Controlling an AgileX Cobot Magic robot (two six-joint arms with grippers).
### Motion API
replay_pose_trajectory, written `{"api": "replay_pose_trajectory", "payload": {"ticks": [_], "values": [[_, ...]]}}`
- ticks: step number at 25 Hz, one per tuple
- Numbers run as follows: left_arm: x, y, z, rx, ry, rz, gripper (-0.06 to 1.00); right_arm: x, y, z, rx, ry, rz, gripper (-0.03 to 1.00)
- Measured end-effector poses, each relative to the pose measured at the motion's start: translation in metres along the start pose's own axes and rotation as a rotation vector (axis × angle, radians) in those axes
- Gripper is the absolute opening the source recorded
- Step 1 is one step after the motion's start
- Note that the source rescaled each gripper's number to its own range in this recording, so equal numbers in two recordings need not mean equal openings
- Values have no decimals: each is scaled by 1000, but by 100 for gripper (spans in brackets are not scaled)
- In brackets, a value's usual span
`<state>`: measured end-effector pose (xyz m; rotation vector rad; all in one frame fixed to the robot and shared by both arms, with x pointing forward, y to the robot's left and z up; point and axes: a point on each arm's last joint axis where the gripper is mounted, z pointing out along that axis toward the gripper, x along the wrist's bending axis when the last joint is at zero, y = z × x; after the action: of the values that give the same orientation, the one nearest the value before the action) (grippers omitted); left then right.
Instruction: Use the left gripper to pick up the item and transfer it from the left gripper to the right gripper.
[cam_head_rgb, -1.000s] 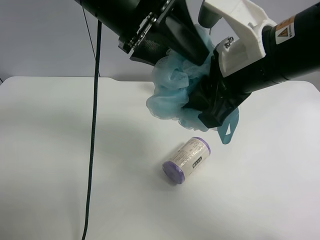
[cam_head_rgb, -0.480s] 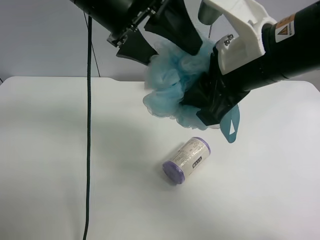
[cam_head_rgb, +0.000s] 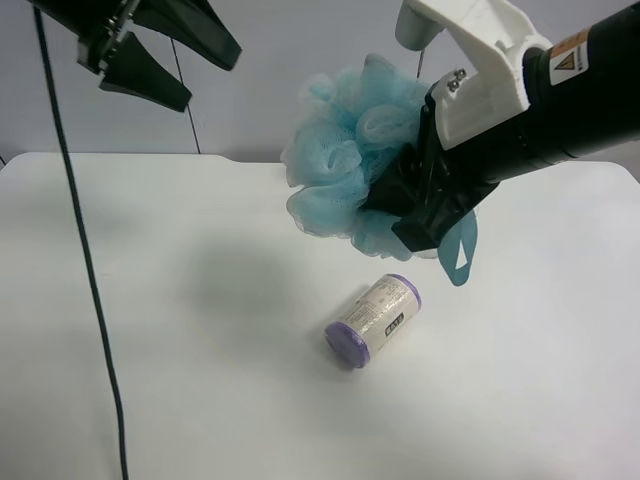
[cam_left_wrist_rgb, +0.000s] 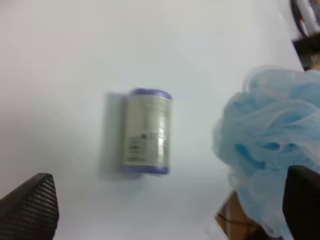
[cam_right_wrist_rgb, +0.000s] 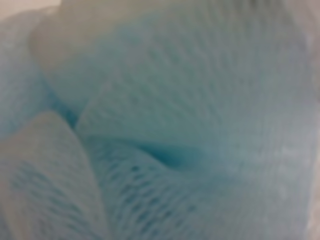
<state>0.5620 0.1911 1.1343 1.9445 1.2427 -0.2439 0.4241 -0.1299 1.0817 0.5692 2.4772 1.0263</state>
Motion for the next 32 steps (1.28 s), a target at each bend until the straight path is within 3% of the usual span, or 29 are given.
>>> {"api": "replay_pose_trajectory", "payload": {"ticks": [4,9,14,16,19,27,32], "values": [[-11,-9,-53,-93,137,46,87,0,0,0,0,0,0,4],[-48,-38,-116,-195,370,129,87,0,0,0,0,0,0,4],[-77,-91,-155,-274,548,164,87,0,0,0,0,0,0,4],[-78,-103,-158,-273,582,156,87,0,0,0,0,0,0,4],[-81,-157,-163,-285,682,118,87,0,0,0,0,0,0,4],[-72,-261,-134,-290,702,105,87,0,0,0,0,0,0,2],[-58,-303,-112,-379,715,137,87,0,0,0,0,0,0,1]]}}
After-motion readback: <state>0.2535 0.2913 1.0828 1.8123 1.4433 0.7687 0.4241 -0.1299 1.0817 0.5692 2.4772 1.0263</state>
